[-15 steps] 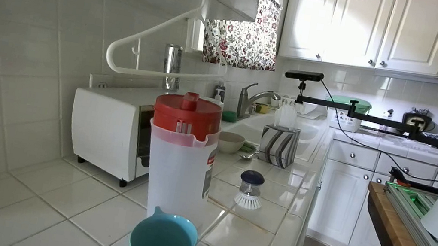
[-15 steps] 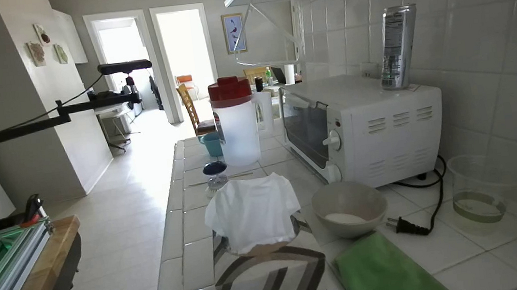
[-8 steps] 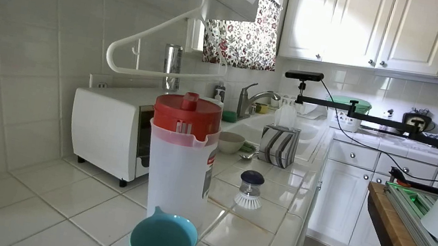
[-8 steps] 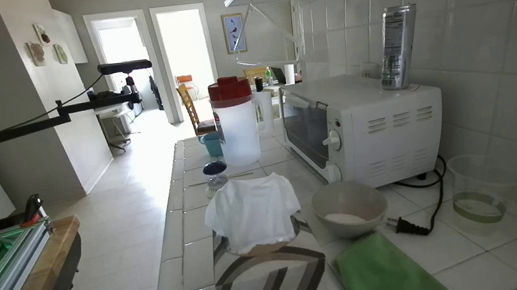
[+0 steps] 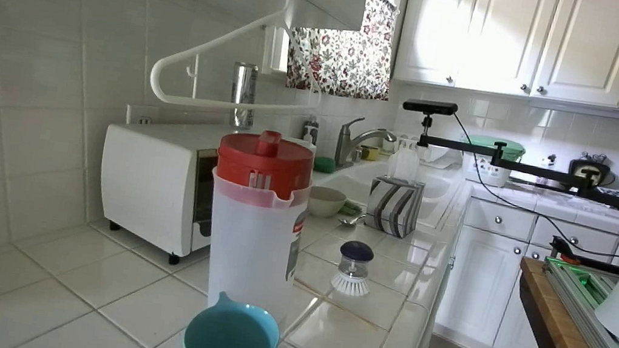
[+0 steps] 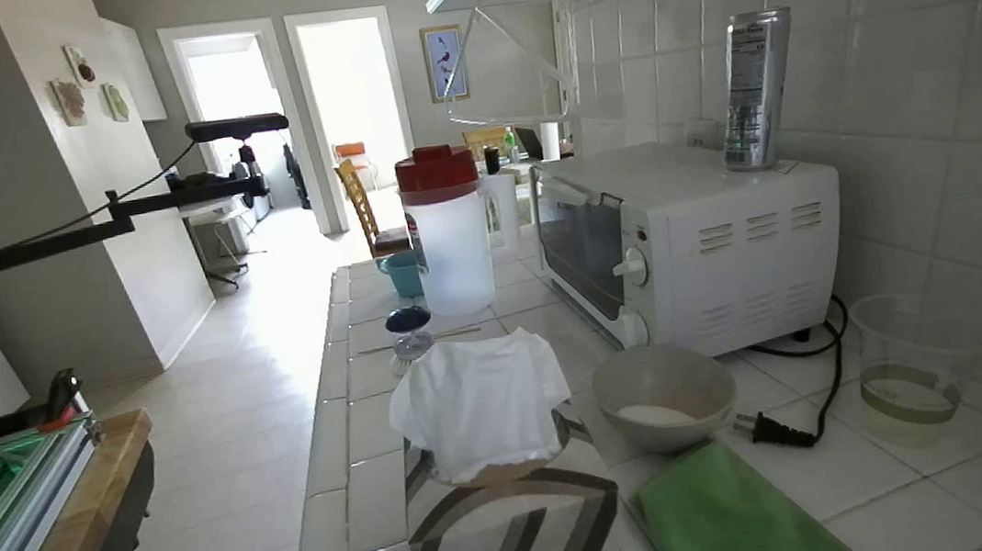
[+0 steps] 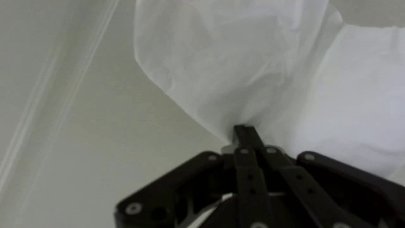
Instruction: Wipe the cabinet door with the white cloth
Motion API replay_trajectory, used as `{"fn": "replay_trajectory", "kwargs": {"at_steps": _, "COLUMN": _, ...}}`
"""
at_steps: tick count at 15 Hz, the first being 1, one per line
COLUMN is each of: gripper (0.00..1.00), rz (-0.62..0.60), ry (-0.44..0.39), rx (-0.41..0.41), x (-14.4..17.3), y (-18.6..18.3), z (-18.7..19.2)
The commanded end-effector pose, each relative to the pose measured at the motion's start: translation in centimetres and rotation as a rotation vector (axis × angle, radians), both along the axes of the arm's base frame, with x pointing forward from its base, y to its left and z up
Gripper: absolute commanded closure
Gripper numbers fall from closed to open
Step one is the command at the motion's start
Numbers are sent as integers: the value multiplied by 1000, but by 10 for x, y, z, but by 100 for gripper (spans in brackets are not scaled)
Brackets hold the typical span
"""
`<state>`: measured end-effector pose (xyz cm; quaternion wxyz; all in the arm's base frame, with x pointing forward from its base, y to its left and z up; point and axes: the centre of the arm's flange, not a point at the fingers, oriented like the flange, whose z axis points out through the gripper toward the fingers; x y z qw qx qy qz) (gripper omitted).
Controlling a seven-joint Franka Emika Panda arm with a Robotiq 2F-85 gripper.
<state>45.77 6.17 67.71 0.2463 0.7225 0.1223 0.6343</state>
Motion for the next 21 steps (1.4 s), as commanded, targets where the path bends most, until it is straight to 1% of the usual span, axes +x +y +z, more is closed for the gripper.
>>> {"fn": "replay_trajectory", "kwargs": {"at_steps": 1, "gripper": 100, "rz": -8, "ry": -36, "rx": -36, "x": 3, "y": -8, "z": 13}}
{"fn": "replay_trajectory", "kwargs": {"at_steps": 5, "gripper": 100, "rz": -33, "ry": -18, "rx": -23, "x": 9, "y": -22, "z": 2}}
{"fn": "replay_trajectory", "kwargs": {"at_steps": 9, "gripper": 100, "rz": -45, "ry": 45, "rx": 3, "x": 18, "y": -33, "z": -27}}
{"fn": "replay_trajectory", "kwargs": {"at_steps": 11, "gripper": 100, "rz": -37, "ry": 62, "rx": 11, "x": 19, "y": -33, "z": -36}}
{"fn": "replay_trajectory", "kwargs": {"at_steps": 15, "gripper": 100, "rz": -7, "ry": 90, "rx": 6, "x": 26, "y": -18, "z": -50}}
{"fn": "replay_trajectory", "kwargs": {"at_steps": 21, "gripper": 100, "rz": 38, "ry": 101, "rx": -19, "x": 41, "y": 3, "z": -53}}
